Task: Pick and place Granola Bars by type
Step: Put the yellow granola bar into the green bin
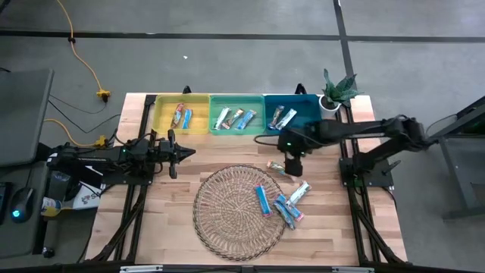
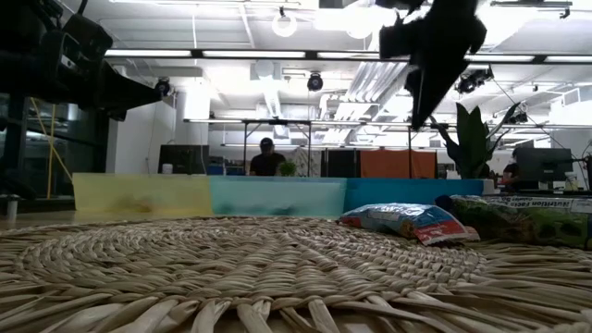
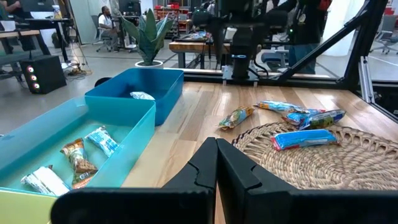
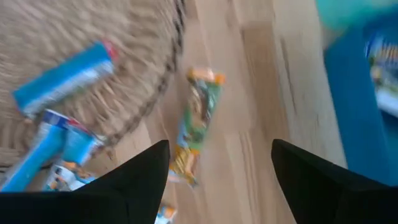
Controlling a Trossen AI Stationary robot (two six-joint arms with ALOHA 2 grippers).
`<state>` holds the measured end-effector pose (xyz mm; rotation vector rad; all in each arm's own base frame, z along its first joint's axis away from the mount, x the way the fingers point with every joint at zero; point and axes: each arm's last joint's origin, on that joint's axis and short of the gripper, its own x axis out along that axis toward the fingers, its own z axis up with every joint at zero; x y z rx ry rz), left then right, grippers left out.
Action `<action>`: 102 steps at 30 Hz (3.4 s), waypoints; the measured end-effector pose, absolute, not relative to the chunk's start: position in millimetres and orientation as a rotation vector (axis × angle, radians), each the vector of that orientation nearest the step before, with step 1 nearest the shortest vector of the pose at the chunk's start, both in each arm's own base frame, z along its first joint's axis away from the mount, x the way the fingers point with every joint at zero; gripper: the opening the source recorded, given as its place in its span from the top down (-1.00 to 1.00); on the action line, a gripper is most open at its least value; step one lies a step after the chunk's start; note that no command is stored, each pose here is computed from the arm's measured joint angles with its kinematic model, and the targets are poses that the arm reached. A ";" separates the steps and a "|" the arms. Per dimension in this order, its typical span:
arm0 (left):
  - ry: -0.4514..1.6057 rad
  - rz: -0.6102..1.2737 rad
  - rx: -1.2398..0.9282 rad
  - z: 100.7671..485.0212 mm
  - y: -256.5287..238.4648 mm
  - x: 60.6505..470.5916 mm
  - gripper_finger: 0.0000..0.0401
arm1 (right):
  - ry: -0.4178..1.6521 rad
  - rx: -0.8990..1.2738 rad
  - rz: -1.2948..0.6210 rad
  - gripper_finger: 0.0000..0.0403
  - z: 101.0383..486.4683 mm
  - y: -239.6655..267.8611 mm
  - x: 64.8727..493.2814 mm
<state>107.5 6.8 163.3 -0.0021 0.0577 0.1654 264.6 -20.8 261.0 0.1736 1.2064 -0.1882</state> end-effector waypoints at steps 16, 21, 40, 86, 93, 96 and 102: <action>0.058 0.165 -0.002 163.3 6.8 107.5 1.00 | 1.323 0.482 -0.186 -0.33 179.5 -29.9 285.5; 0.058 0.165 -0.002 163.3 6.8 107.5 1.00 | 1.354 0.429 -0.204 -0.33 166.5 -22.2 290.5; 0.058 0.165 -0.002 163.3 6.8 107.5 1.00 | 1.372 0.435 -0.325 -0.33 150.2 -15.5 297.0; 0.058 0.165 -0.002 163.3 6.8 107.5 1.00 | 1.418 0.407 -0.339 -0.09 133.1 -16.8 300.9; 0.058 0.165 -0.002 163.3 6.8 107.5 1.00 | 1.421 0.404 -0.343 0.06 132.7 -16.9 300.5; 0.058 0.165 -0.002 163.3 6.8 107.5 1.00 | 1.422 0.405 -0.345 0.12 132.5 -16.9 300.4; 0.058 0.165 -0.002 163.3 6.8 107.5 1.00 | 1.421 0.422 -0.360 0.28 132.3 -16.9 300.3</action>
